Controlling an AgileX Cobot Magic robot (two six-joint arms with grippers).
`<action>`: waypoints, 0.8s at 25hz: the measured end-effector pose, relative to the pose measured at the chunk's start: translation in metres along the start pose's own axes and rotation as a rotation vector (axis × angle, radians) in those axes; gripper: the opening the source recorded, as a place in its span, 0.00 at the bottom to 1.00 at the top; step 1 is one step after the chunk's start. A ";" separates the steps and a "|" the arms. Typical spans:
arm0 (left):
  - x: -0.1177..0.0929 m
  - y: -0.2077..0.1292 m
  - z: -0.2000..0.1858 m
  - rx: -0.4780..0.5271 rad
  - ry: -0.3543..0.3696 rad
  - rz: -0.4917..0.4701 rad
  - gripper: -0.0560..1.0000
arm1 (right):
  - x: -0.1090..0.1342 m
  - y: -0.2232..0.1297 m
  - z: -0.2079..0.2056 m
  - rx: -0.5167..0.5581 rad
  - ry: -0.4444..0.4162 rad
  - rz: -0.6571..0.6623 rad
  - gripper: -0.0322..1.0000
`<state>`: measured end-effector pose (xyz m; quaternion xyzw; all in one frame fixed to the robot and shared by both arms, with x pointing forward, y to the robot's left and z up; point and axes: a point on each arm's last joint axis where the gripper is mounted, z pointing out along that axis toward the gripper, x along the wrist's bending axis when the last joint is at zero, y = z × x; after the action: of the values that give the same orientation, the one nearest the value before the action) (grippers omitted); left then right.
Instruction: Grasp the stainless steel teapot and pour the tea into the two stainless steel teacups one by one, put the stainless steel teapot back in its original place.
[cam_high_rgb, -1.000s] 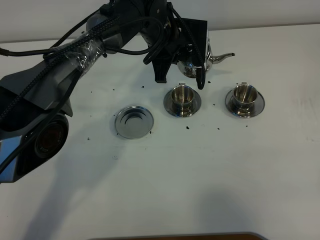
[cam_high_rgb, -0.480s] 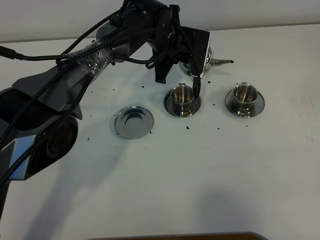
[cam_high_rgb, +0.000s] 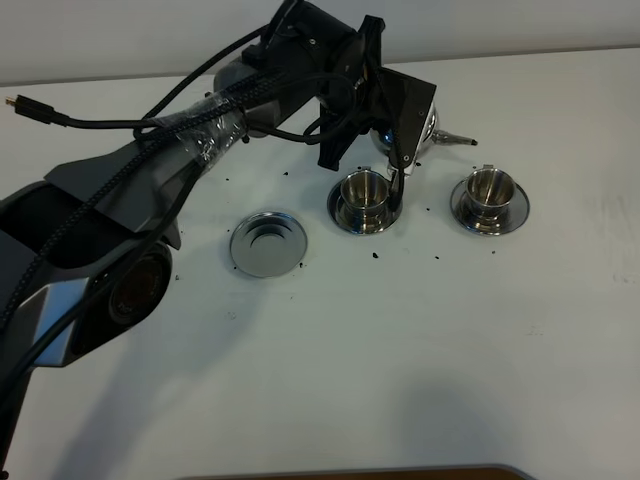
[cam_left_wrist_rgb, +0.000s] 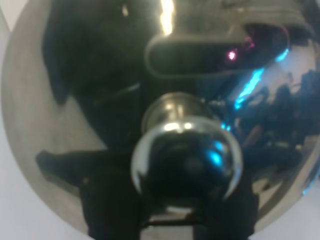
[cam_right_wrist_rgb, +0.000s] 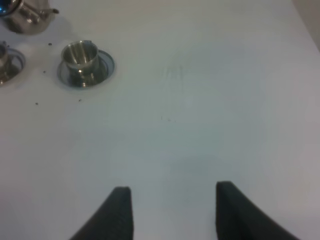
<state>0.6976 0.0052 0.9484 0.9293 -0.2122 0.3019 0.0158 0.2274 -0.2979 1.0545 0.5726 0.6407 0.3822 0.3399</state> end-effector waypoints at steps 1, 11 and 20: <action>-0.001 0.000 0.003 0.011 0.005 0.016 0.29 | 0.000 0.000 0.000 0.000 0.000 0.000 0.40; 0.002 0.008 0.012 0.024 0.093 0.103 0.29 | 0.000 0.000 0.000 0.000 0.000 0.000 0.40; 0.007 0.014 0.010 0.024 0.157 0.188 0.29 | 0.000 0.000 0.000 0.000 0.000 0.000 0.40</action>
<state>0.7030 -0.0123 0.9427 0.8788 -0.2929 0.3765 -0.0073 0.2274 -0.2979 1.0545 0.5726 0.6407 0.3822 0.3399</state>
